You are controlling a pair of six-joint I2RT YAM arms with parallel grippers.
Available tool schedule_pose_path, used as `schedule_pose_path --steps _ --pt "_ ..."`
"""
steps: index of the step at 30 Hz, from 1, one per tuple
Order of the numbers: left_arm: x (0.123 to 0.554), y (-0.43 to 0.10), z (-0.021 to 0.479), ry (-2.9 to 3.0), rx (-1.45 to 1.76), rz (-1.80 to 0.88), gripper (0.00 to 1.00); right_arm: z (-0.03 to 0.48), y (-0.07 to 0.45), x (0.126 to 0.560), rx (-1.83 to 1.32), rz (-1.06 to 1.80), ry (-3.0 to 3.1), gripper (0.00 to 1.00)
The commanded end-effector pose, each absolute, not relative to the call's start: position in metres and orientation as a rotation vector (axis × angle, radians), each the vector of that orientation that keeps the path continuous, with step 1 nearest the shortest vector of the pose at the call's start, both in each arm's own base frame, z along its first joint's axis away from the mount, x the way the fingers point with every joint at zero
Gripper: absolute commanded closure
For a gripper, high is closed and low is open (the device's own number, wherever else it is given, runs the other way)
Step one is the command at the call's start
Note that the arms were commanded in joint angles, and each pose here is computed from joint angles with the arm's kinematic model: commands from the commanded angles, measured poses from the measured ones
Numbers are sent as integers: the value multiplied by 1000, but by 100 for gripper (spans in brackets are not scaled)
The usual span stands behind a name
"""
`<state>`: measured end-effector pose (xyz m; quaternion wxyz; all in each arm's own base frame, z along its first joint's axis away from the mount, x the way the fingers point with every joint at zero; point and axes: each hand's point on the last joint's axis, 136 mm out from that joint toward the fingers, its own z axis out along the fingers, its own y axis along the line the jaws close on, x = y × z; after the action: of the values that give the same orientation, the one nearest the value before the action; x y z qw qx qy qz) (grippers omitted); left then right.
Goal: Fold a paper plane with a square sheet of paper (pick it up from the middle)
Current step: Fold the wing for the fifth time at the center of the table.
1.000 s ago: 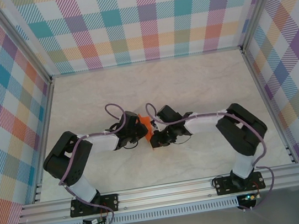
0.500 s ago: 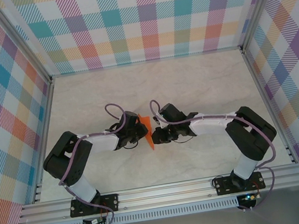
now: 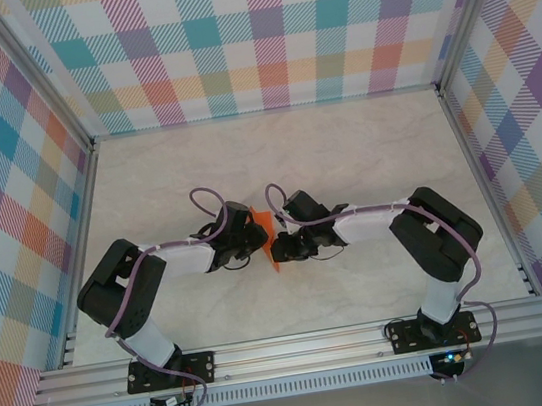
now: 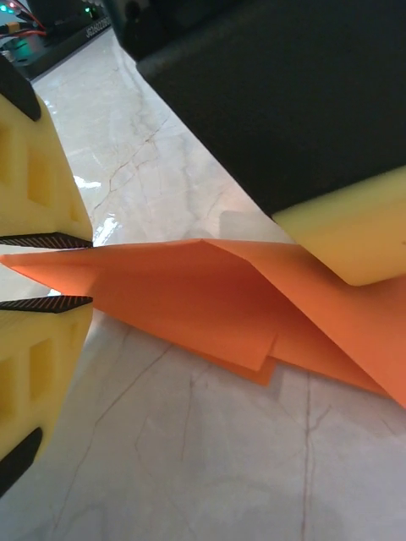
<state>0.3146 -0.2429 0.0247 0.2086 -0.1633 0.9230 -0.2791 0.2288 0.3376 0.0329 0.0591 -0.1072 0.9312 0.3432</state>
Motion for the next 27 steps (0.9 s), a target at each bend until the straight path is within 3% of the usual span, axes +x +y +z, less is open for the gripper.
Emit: schedule_pose_path --steps 1,8,15,27 --pt "308 -240 27 2582 -460 -770 83 38 344 238 -302 1021 2803 75" --pt "309 -241 29 2579 -460 -777 83 28 351 242 -296 1034 2826 76" --pt "311 -244 39 2555 -454 -809 83 17 339 240 -221 1012 2854 86" --pt "307 -256 68 2471 -370 -968 74 0 332 233 -148 1050 2945 94"
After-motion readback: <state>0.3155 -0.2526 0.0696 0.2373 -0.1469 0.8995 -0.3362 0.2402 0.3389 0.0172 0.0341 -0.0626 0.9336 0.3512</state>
